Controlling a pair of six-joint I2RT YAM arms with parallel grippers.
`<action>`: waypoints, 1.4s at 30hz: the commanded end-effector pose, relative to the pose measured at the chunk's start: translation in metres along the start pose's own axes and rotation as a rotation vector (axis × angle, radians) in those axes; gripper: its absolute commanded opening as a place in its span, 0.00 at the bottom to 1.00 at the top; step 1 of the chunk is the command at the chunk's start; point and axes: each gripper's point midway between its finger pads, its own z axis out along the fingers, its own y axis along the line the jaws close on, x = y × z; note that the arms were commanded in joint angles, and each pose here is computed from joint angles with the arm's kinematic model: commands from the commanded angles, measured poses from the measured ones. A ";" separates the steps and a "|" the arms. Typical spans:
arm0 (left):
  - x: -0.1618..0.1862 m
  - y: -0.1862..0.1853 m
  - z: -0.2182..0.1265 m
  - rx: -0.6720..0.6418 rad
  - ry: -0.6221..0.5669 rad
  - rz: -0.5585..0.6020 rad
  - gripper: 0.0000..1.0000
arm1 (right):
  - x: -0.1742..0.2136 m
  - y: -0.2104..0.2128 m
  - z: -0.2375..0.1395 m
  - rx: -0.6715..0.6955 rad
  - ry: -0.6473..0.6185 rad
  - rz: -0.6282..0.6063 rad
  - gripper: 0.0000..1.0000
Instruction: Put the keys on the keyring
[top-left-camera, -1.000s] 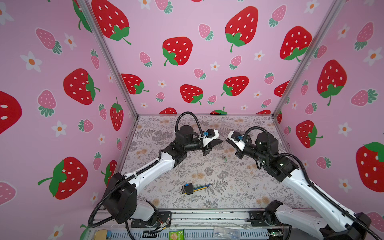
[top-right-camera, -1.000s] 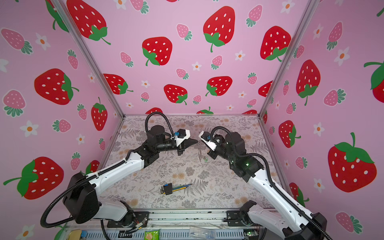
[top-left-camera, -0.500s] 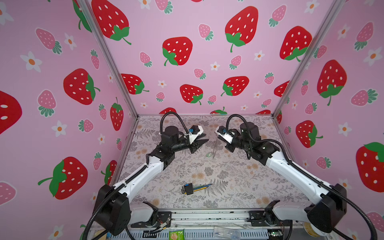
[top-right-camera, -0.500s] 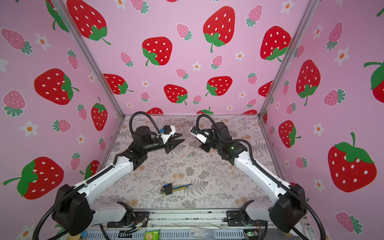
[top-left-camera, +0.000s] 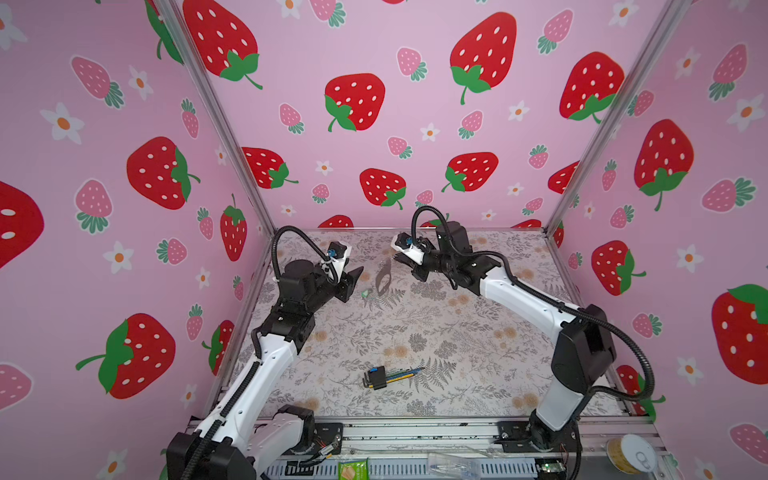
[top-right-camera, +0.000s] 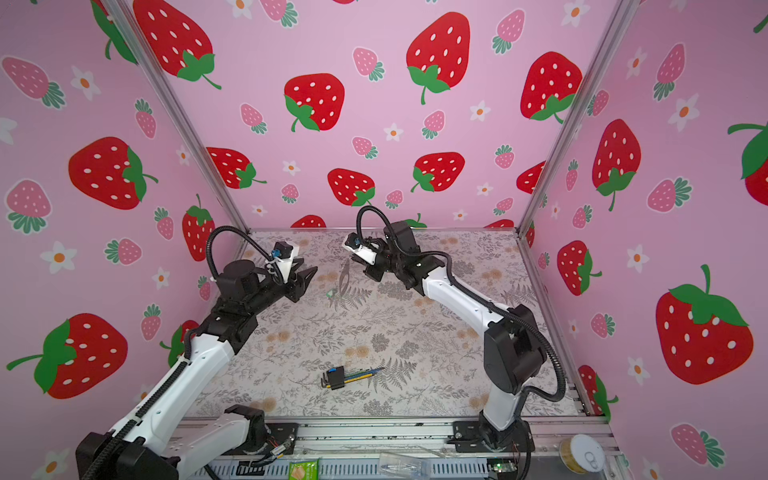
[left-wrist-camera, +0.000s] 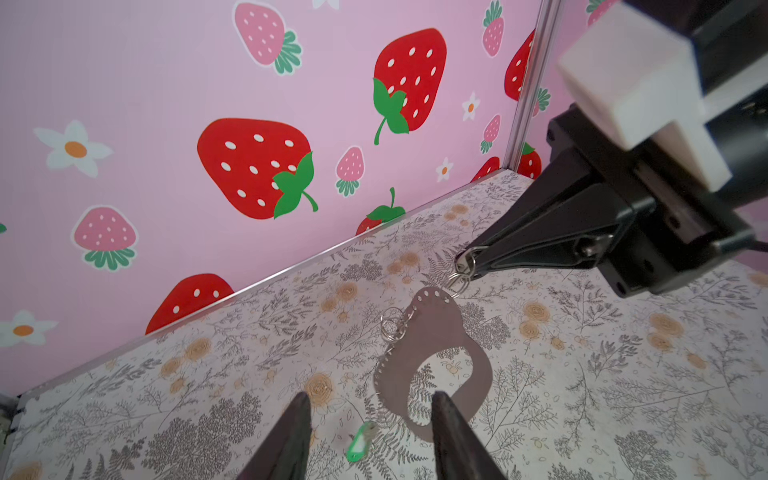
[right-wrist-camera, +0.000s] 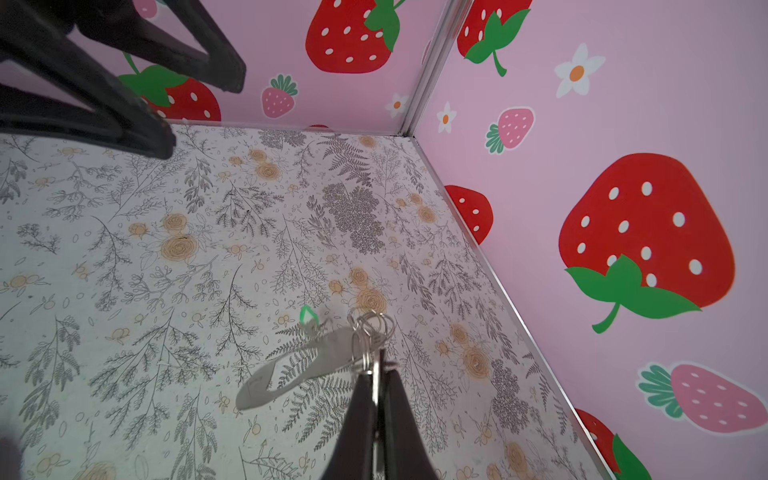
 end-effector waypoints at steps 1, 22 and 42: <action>0.010 0.005 -0.001 -0.031 0.023 -0.037 0.49 | 0.020 0.012 0.010 -0.049 0.010 0.006 0.00; 0.056 -0.008 0.022 0.051 0.110 -0.054 0.53 | 0.235 0.032 -0.044 0.102 0.728 0.018 0.00; 0.083 0.004 0.012 -0.050 0.184 -0.024 0.58 | 0.267 0.021 -0.090 0.222 0.940 -0.025 0.42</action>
